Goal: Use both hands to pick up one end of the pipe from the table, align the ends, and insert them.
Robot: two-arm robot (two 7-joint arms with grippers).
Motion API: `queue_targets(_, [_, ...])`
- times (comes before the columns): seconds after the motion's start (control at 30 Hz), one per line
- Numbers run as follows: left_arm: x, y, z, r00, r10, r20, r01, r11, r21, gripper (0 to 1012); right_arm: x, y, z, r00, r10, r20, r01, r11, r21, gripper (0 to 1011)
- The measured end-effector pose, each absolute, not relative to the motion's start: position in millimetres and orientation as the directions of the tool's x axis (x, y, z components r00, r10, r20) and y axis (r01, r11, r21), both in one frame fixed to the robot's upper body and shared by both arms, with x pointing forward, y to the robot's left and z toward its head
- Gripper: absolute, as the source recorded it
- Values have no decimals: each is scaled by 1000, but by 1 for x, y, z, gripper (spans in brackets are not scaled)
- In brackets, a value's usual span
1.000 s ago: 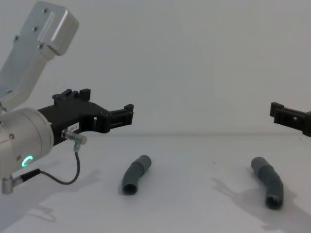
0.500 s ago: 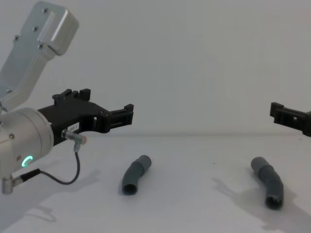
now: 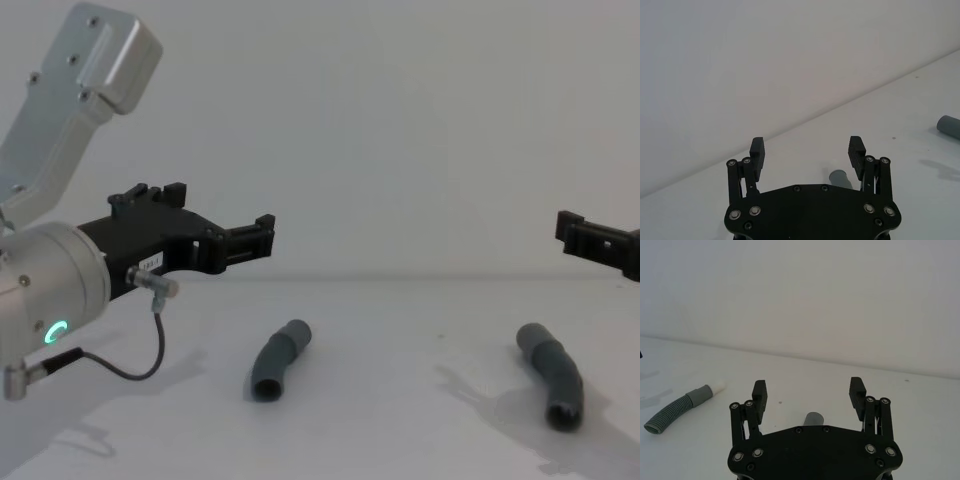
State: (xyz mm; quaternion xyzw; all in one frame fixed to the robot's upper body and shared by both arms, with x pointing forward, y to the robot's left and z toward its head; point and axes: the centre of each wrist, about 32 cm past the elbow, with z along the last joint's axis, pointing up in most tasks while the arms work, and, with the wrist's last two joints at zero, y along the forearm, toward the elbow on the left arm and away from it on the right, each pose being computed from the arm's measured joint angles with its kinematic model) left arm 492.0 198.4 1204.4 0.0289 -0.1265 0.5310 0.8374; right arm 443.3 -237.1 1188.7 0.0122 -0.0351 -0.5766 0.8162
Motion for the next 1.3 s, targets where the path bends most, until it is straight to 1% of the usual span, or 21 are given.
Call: queue_targets(1.3, [493,198,1205,404,882,242,-897,434,-84,1001,443,-237,1189,333,-942,43,940,335,60,1000])
